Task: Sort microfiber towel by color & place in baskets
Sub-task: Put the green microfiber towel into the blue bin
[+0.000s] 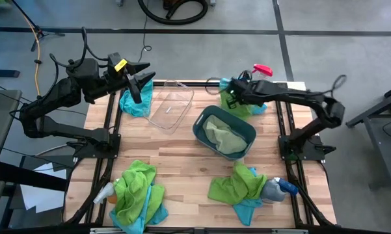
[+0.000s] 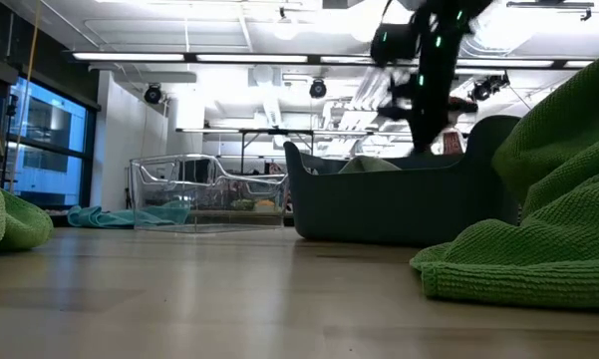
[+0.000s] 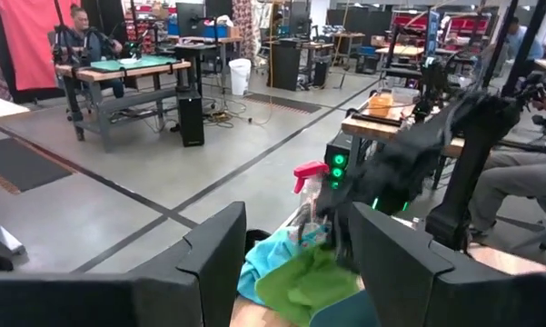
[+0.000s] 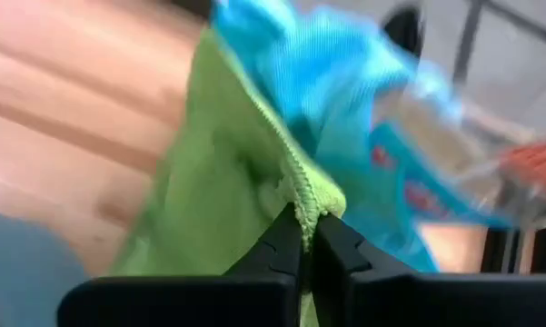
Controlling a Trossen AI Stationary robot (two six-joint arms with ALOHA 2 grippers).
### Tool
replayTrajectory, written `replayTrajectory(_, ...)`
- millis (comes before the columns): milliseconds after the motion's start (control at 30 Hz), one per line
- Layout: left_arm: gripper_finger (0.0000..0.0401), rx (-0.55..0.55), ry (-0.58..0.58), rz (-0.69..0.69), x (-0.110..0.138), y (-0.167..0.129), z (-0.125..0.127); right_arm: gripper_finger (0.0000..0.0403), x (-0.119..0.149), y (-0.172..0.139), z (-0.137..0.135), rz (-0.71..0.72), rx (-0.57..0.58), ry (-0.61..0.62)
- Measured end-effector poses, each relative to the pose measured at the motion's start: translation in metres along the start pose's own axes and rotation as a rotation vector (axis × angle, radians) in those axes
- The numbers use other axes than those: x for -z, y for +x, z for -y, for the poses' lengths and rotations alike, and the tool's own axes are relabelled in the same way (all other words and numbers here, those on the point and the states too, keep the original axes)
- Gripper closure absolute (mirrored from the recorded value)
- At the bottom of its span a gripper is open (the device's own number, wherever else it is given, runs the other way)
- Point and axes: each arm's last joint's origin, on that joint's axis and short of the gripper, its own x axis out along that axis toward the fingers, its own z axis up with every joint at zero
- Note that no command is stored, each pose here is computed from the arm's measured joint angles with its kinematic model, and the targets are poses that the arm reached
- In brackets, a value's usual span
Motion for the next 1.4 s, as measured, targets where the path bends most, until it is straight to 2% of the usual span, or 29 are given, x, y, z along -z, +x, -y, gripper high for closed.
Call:
replayTrajectory(167, 0.0215, 0.005, 0.014, 0.000, 0.000, 0.000, 0.000, 0.0401, -0.026, -0.064, 0.022, 0.162, -0.105, 0.036)
replayTrajectory(267, 0.0215, 0.005, 0.014, 0.000, 0.000, 0.000, 0.000, 0.0401, -0.042, -0.105, 0.033, 0.268, -0.207, 0.054)
replayTrajectory(400, 0.0215, 0.005, 0.014, 0.000, 0.000, 0.000, 0.000, 0.0402, -0.056, -0.157, 0.040, 0.385, -0.350, 0.016)
replayTrajectory(700, 0.0215, 0.008, 0.037, 0.000, 0.000, 0.000, 0.000, 0.0402, -0.058, -0.248, 0.051, 0.560, -0.649, -0.005)
replayTrajectory(1033, 0.0215, 0.008, 0.020, 0.001, 0.000, 0.000, 0.000, 0.0403, -0.052, -0.296, 0.042, 0.672, -0.873, -0.022)
replayTrajectory(1267, 0.0215, 0.009, 0.013, 0.001, 0.000, 0.000, 0.000, 0.0403, -0.060, -0.324, 0.054, 0.787, -0.941, 0.000)
replayTrajectory(1400, 0.0215, 0.008, 0.005, 0.001, 0.000, 0.000, 0.000, 0.0403, -0.063, -0.325, 0.048, 0.782, -0.955, -0.010)
